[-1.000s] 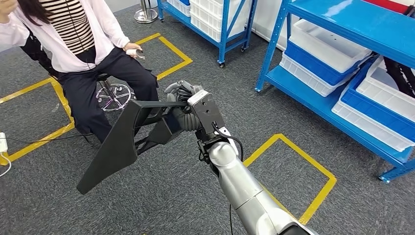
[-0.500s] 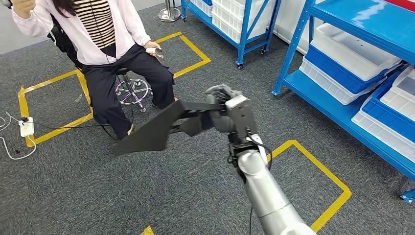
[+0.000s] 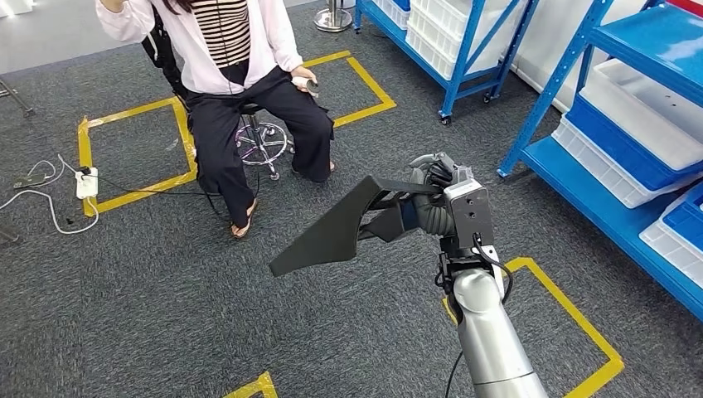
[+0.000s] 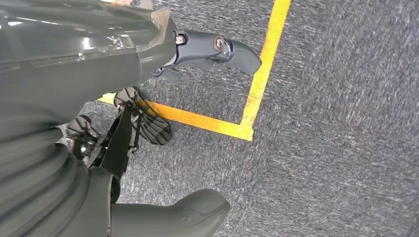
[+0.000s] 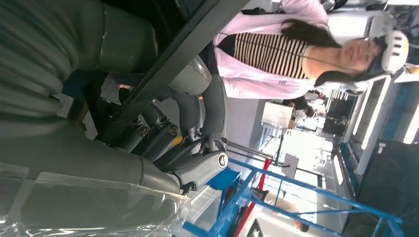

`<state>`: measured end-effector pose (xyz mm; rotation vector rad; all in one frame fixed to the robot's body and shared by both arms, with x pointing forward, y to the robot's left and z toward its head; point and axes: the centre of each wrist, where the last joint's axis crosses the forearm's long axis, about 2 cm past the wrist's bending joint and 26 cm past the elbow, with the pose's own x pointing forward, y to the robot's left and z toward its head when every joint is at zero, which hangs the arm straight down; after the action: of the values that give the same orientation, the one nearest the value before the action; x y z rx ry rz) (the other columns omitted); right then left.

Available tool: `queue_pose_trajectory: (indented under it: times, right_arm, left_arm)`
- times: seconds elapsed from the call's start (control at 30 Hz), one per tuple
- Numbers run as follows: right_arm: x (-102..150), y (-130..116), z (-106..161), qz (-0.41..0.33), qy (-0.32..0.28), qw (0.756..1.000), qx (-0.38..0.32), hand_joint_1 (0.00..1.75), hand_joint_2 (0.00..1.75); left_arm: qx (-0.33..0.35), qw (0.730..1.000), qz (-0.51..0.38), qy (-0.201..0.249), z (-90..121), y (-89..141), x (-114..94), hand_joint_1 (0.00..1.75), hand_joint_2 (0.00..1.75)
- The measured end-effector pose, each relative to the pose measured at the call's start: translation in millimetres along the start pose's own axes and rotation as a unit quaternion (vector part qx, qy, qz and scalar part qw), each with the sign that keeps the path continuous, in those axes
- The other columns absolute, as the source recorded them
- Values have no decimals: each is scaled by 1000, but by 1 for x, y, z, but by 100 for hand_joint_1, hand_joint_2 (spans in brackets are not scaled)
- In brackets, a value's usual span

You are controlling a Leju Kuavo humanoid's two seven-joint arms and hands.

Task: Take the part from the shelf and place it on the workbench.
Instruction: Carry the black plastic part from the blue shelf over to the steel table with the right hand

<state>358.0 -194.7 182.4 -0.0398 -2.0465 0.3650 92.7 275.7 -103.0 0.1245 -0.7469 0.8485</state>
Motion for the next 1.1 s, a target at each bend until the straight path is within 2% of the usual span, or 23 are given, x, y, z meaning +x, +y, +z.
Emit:
queue_pose_trajectory:
  times: [0.3, 0.8, 1.1]
  right_arm:
    - [1, -5, -4, -3, -13, 1000, -4, 175, 175]
    - [-1, -7, 4, -15, -28, 999, -12, 175, 175]
    - [-6, -13, 20, -4, -16, 1000, -18, 175, 175]
  left_arm:
    - [2, 1000, -17, 9, 3, 3, -4, 0, 175]
    - [-24, 998, -63, 12, 5, -11, -8, 0, 175]
    - [-41, 996, -78, 18, 6, -19, -8, 0, 175]
